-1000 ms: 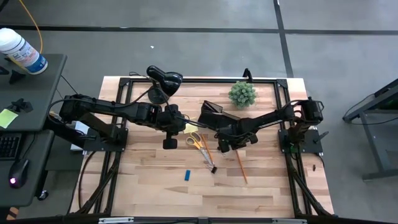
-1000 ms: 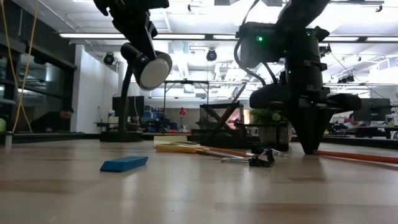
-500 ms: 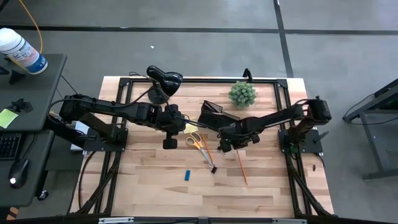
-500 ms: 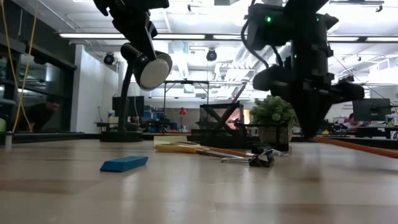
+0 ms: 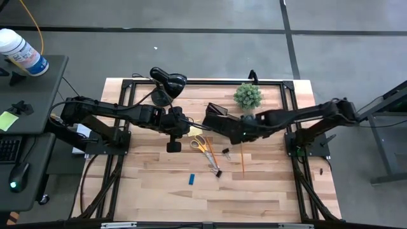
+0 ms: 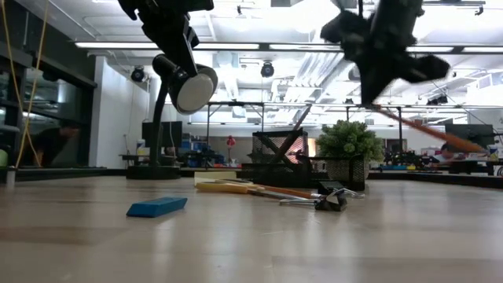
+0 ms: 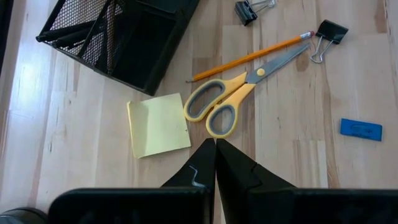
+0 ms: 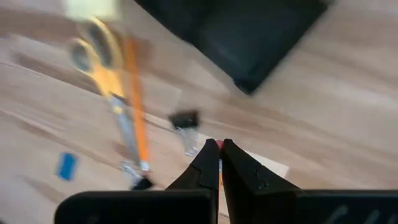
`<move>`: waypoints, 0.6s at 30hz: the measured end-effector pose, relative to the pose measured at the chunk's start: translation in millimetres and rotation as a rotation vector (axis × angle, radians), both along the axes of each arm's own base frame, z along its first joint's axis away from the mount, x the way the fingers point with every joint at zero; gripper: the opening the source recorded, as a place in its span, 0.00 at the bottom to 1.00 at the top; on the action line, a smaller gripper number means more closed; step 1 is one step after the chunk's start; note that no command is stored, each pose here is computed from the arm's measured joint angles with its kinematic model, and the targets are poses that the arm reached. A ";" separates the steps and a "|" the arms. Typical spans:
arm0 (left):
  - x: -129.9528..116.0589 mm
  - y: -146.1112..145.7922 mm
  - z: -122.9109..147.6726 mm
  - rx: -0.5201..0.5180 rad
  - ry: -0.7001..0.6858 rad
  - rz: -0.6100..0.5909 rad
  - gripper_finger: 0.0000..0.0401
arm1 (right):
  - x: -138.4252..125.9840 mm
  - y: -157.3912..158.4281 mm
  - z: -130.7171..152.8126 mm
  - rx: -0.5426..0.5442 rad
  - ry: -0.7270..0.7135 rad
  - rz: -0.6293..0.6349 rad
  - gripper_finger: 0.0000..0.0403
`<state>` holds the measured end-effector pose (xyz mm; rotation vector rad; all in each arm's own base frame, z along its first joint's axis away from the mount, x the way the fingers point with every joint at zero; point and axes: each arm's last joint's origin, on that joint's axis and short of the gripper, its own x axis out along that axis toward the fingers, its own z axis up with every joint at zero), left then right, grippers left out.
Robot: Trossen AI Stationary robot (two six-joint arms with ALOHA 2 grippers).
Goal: Pick and place office supplies into organizer
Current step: Put the right yellow pencil into the desk organizer
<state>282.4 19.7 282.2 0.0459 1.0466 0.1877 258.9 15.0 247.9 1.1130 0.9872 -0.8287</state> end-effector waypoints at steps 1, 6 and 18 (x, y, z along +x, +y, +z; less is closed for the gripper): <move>0.0 -0.1 0.0 0.000 0.000 0.000 0.01 | -0.2 -1.6 9.0 -0.018 -0.024 0.002 0.00; 0.0 0.0 0.0 0.000 0.000 0.000 0.01 | 5.7 -14.6 55.0 -0.161 -0.151 -0.008 0.00; -1.2 -0.2 -0.7 -0.003 0.014 0.002 0.01 | 9.1 -60.7 137.0 -0.742 -0.249 -0.136 0.00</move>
